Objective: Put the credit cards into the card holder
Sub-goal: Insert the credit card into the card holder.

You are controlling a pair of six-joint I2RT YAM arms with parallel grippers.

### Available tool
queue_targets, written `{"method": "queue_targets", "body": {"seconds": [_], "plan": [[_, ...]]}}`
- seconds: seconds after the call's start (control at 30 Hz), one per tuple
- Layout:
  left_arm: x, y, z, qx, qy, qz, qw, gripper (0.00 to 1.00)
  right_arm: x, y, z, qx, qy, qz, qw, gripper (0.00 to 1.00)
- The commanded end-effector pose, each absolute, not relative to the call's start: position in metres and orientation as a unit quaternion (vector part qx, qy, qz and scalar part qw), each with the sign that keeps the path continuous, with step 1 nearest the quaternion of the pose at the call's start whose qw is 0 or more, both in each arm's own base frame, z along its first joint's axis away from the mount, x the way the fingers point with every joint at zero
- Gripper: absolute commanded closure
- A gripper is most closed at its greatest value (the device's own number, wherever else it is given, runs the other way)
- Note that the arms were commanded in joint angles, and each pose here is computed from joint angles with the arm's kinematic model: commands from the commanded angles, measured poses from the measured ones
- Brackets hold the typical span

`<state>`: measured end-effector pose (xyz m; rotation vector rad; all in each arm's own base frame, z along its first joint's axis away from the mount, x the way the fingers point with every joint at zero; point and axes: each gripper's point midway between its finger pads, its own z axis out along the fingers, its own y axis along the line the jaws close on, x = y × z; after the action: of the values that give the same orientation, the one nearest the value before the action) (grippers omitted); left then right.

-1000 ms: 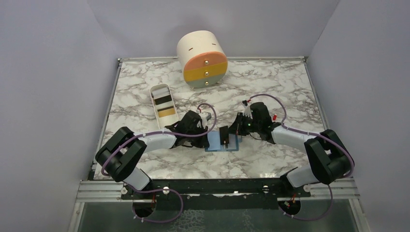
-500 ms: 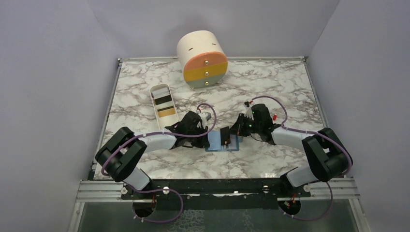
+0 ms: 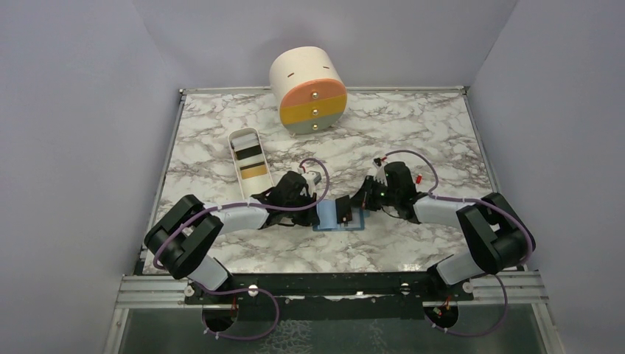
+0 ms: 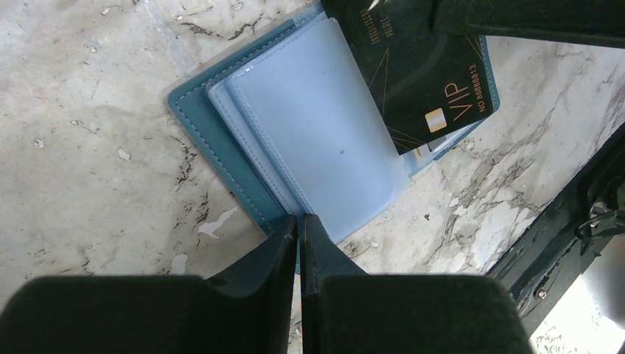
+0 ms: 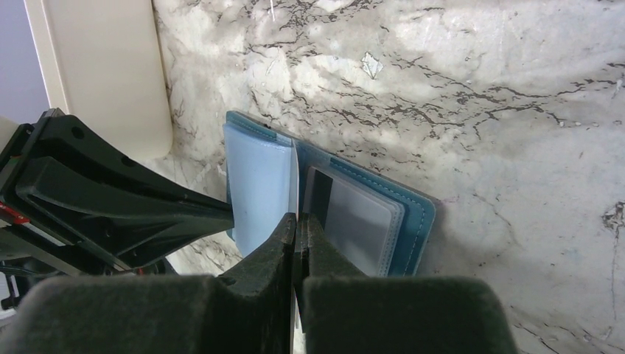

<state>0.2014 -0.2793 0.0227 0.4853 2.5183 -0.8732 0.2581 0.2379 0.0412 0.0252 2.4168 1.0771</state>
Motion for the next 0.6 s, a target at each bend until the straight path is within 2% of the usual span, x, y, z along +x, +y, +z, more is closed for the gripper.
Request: {"method": "queue_targets", "body": {"seconds": [0.0, 0.57], "plan": [[0.191, -0.270, 0.008, 0.174, 0.919, -0.290, 0.202, 0.91, 0.245, 0.243, 0.032, 0.006, 0.885, 0.412, 0.218, 0.99], [0.186, -0.272, 0.008, 0.166, 0.922, -0.291, 0.196, 0.91, 0.241, 0.255, 0.041, 0.019, 0.853, 0.482, 0.200, 0.99]]}}
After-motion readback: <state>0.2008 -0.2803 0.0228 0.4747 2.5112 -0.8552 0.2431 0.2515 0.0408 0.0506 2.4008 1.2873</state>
